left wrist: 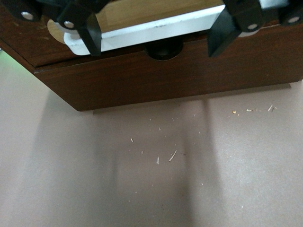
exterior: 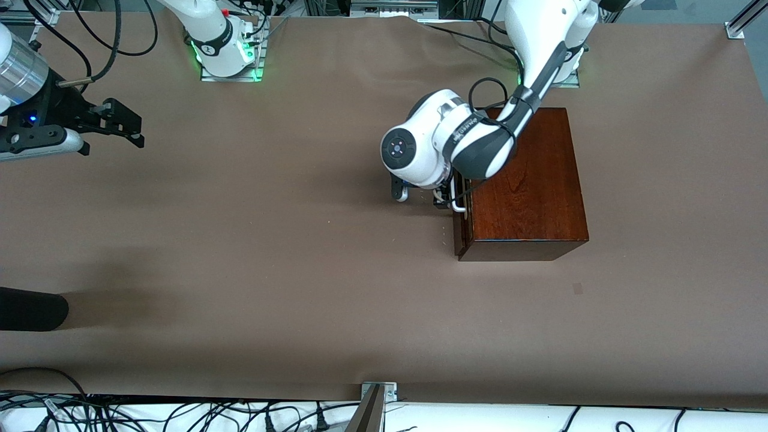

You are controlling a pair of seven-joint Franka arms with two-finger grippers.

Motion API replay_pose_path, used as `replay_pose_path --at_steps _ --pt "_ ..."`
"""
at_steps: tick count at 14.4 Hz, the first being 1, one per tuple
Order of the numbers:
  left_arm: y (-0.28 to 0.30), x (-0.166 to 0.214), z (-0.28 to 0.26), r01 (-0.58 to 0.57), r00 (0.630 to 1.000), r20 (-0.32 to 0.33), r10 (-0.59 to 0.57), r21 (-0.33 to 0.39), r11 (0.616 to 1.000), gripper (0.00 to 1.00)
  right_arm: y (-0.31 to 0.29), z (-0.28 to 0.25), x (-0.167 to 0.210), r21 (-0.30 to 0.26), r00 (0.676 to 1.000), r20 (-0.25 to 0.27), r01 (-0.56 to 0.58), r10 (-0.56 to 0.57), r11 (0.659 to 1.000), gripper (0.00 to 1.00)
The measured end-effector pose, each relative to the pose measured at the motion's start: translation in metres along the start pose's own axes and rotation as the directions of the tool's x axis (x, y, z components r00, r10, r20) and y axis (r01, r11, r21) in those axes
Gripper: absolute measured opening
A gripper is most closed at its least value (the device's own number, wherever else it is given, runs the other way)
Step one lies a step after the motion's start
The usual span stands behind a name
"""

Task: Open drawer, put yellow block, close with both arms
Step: 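Push the drawer front with the left gripper into the box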

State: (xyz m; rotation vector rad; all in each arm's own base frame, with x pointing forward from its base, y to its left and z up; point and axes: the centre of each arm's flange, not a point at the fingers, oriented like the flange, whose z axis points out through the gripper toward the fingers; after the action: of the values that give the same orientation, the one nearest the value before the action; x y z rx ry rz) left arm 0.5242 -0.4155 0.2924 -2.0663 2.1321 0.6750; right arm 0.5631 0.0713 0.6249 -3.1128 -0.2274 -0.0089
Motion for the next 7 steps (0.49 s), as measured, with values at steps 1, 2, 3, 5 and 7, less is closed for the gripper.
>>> replay_pose_path --at_steps 1,2,3,5,7 --pt "0.001 0.001 0.000 -0.001 1.000 0.000 0.001 0.000 1.000 1.00 0.000 0.002 0.000 0.000 1.000 0.007 -0.001 0.001 1.000 1.00" --pt "0.001 0.001 0.000 -0.002 1.000 0.000 0.002 0.000 1.000 1.00 -0.001 0.004 0.001 0.000 1.000 0.012 -0.002 0.002 1.000 1.00" --pt "0.001 0.000 -0.002 -0.001 1.000 -0.002 0.001 0.003 1.000 1.00 -0.001 0.004 0.001 0.000 1.000 0.014 -0.003 0.003 1.000 1.00" --pt "0.001 -0.007 -0.025 0.015 0.999 -0.038 -0.014 0.030 0.999 1.00 -0.001 0.004 0.001 0.000 1.000 0.015 -0.008 0.008 1.000 1.00" --pt "0.001 -0.036 -0.072 0.055 0.992 -0.115 -0.047 0.065 0.996 1.00 0.005 0.004 0.001 -0.001 1.000 0.015 -0.022 0.022 1.000 1.00"
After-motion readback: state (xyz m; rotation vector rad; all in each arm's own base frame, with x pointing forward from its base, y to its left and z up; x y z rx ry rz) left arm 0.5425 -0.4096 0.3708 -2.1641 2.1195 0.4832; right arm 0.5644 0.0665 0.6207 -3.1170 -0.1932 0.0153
